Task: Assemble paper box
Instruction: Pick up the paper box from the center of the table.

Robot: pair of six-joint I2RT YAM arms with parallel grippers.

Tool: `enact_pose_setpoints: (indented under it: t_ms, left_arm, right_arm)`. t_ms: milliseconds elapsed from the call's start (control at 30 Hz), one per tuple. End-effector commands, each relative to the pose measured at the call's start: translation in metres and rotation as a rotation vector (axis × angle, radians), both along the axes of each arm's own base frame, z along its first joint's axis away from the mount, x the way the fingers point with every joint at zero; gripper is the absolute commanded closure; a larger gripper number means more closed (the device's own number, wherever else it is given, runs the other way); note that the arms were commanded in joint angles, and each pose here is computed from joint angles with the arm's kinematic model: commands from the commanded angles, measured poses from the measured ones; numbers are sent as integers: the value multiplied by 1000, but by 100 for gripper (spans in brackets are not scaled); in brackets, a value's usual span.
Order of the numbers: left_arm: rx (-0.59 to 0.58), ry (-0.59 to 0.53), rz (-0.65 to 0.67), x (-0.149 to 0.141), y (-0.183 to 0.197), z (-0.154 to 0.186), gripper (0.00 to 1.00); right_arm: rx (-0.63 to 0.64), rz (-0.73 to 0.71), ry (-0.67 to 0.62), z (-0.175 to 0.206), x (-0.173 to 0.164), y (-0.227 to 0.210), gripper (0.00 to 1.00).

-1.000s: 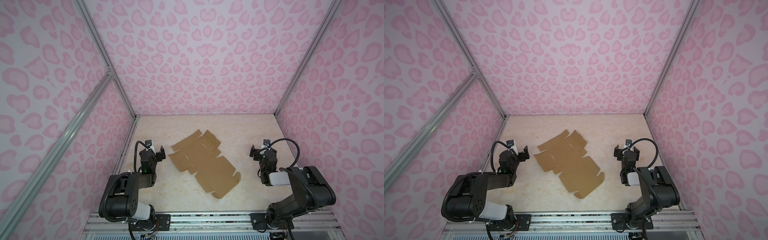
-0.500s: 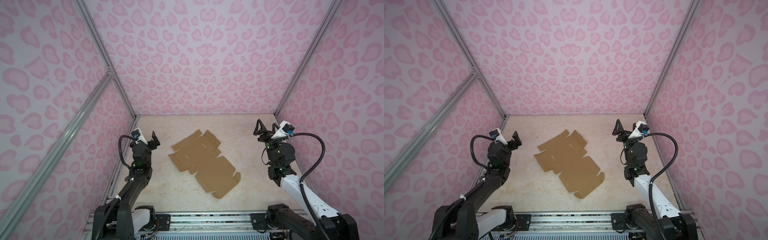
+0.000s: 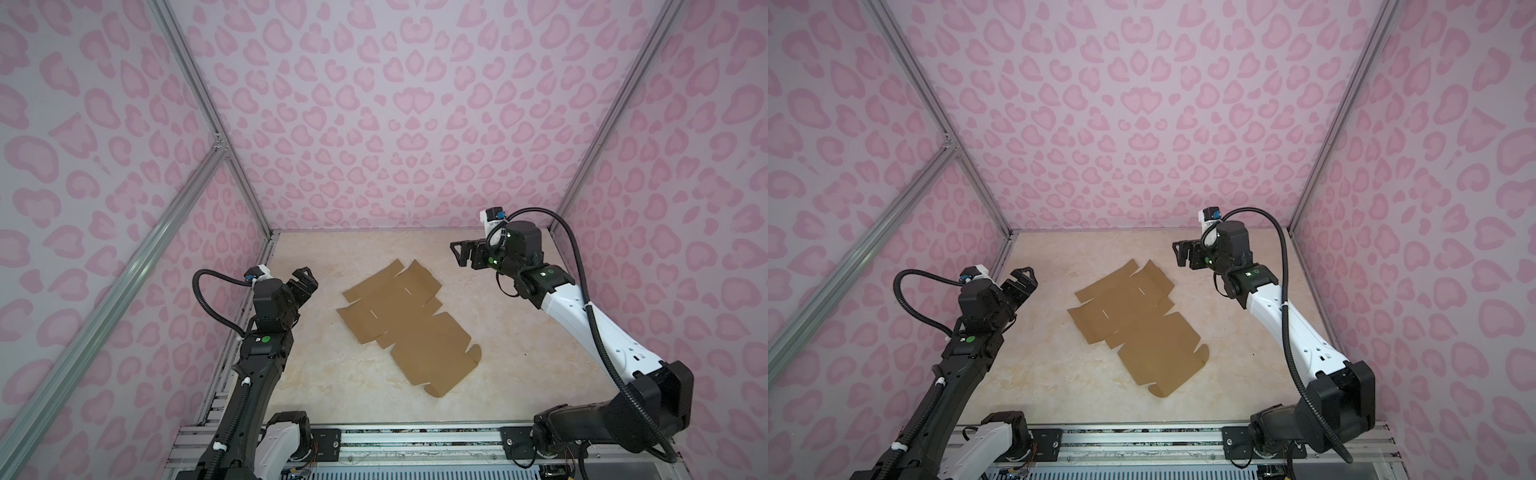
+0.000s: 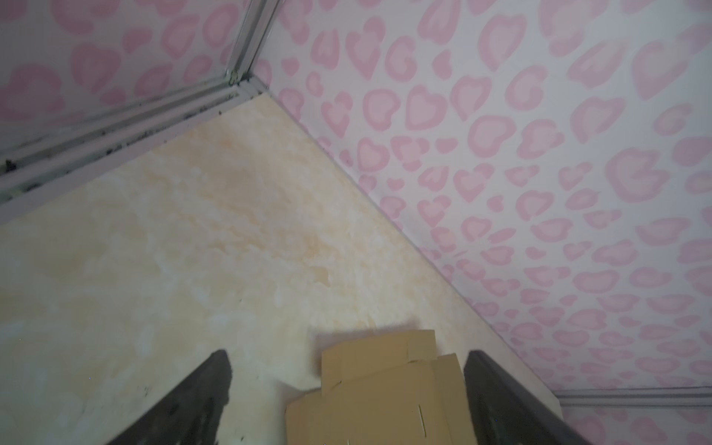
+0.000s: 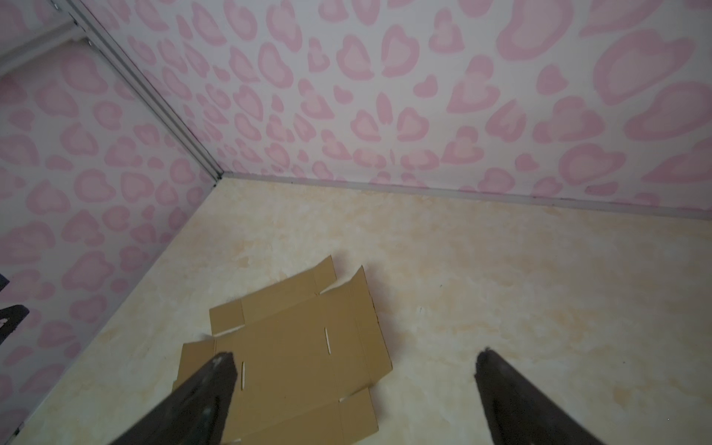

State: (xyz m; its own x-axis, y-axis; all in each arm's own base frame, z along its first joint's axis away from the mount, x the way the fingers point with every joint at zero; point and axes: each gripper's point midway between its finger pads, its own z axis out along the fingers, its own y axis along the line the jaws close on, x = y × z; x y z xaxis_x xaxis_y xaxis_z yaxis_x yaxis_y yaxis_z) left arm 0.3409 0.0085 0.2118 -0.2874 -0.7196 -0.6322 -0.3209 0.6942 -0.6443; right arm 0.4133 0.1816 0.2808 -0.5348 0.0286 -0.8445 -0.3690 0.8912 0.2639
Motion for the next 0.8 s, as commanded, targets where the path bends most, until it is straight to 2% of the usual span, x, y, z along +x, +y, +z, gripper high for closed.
enact_pose_setpoints:
  t_ms: [0,133,267,567,767]
  left_arm:
    - [-107,199,-46,-18,-20,-54,0]
    - [-123,347,-90,-26,-43,-96,5]
    - [-118,439,-126,-33,-65,-120,10]
    - [-135,539,-124,-48,-79,-159,18]
    - [-135,519,-121,-44,-82,-158,24]
  right_arm:
    - [-156,61,140,-43,-16,8,0]
    - [-233,90,176,-62,-19,20,1]
    - [-297,107,201,-78,-22,26,2]
    - [-322,126,210,-92,-28,37,6]
    - [-313,157,236,-103,-29,45,10]
